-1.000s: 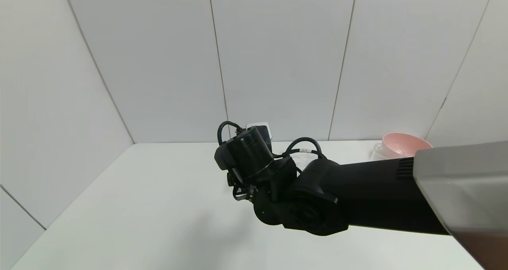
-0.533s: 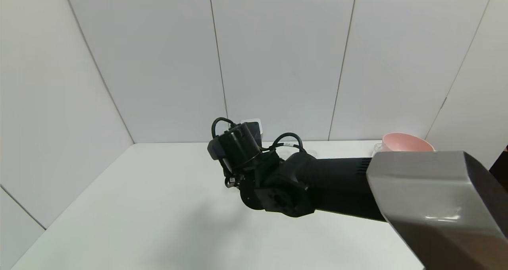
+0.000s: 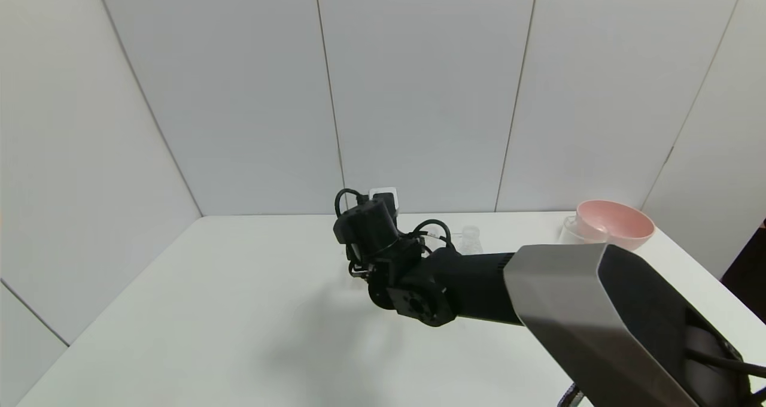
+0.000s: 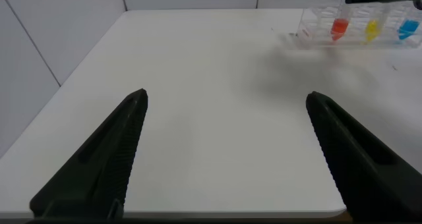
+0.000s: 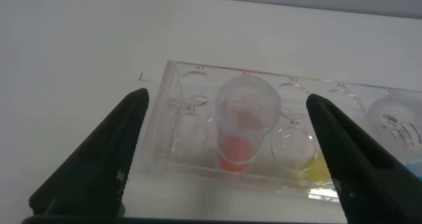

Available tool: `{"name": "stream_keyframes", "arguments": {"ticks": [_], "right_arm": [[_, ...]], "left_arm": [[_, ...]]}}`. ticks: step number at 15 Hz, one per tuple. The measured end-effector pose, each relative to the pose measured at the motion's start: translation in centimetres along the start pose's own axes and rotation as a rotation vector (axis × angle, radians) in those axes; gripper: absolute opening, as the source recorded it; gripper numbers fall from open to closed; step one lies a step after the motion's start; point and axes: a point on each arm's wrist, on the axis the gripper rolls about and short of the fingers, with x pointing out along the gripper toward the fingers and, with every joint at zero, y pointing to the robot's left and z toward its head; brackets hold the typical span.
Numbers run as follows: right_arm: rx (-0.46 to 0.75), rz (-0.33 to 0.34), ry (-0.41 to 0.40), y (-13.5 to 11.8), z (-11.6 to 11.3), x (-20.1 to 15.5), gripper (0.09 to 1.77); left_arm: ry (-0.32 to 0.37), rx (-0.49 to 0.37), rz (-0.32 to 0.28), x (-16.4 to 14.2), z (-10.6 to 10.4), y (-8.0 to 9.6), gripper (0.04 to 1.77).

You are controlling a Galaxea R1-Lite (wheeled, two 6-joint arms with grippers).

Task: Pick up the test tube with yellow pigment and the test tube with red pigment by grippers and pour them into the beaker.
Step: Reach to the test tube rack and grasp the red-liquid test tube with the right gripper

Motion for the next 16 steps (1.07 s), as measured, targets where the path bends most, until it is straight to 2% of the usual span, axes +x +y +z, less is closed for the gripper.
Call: {"name": "stream_keyframes", "arguments": {"ticks": [2, 6, 14, 15, 16], "right_arm": [[-0.015, -0.001, -0.028, -0.1, -0.6, 1.0, 1.71], [-0.032, -0.008, -0.016, -0.1, -1.7, 1.8, 1.71], [-0.03, -0.015, -0.015, -0.4, -1.7, 2.1, 1.71], [-0.031, -0.015, -0.014, -0.5, -1.7, 2.1, 1.66], [-0.031, -0.016, -0.014, -0.5, -1.7, 2.1, 1.47]], "left_arm": [[0.0, 0.0, 0.0, 0.0, 0.0, 0.0, 1.72], [0.0, 0.0, 0.0, 0.0, 0.0, 0.0, 1.72], [0.0, 0.0, 0.0, 0.0, 0.0, 0.0, 1.72], [0.0, 0.0, 0.0, 0.0, 0.0, 0.0, 1.72], [0.0, 0.0, 0.0, 0.0, 0.0, 0.0, 1.72]]}}
